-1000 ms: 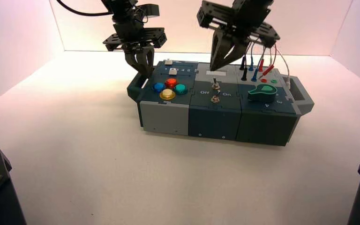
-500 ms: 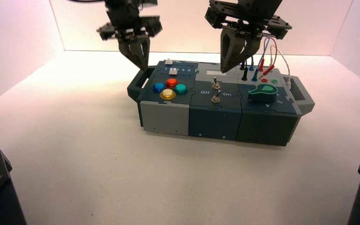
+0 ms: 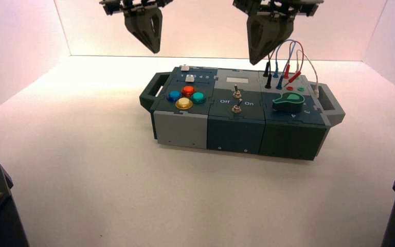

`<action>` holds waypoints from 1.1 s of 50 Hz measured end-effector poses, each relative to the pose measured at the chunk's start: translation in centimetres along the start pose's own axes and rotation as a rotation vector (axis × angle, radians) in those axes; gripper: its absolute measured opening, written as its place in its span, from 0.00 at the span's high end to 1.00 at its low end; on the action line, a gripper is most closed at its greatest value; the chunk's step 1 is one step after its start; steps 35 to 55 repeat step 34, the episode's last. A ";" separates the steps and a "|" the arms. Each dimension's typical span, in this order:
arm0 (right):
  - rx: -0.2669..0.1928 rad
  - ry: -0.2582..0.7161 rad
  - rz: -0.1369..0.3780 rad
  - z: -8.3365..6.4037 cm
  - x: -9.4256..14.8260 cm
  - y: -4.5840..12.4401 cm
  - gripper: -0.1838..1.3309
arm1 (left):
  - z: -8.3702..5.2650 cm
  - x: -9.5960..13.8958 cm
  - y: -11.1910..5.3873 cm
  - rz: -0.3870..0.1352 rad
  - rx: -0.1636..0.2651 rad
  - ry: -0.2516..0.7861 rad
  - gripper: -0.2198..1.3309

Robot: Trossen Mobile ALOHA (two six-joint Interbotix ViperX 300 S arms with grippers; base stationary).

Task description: Flip the top switch off with the right gripper.

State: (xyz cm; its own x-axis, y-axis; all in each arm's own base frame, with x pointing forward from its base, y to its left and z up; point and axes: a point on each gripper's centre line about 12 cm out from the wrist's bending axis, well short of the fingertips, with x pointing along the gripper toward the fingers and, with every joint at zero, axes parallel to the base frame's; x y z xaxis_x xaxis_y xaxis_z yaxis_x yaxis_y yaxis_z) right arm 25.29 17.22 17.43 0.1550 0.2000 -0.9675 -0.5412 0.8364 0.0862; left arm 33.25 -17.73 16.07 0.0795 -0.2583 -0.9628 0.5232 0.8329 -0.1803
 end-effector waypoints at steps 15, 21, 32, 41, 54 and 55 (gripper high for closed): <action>-0.031 -0.009 -0.016 0.5 -0.4 -0.1 0.97 | 0.5 -0.5 0.5 0.050 0.068 -0.022 0.96; -0.052 -0.011 -0.038 0.6 -0.4 -0.4 0.97 | 0.6 -0.5 0.5 0.053 0.068 -0.036 0.96; -0.053 -0.007 -0.059 0.1 -0.1 -1.1 0.97 | 0.8 -0.5 0.7 0.057 0.064 -0.051 0.96; -0.051 -0.007 -0.061 0.0 0.1 -1.2 0.97 | 0.8 -0.5 0.7 0.057 0.064 -0.051 0.96; -0.051 -0.007 -0.061 0.0 0.1 -1.2 0.97 | 0.8 -0.5 0.7 0.057 0.064 -0.051 0.96; -0.051 -0.007 -0.061 0.0 0.1 -1.2 0.97 | 0.8 -0.5 0.7 0.057 0.064 -0.051 0.96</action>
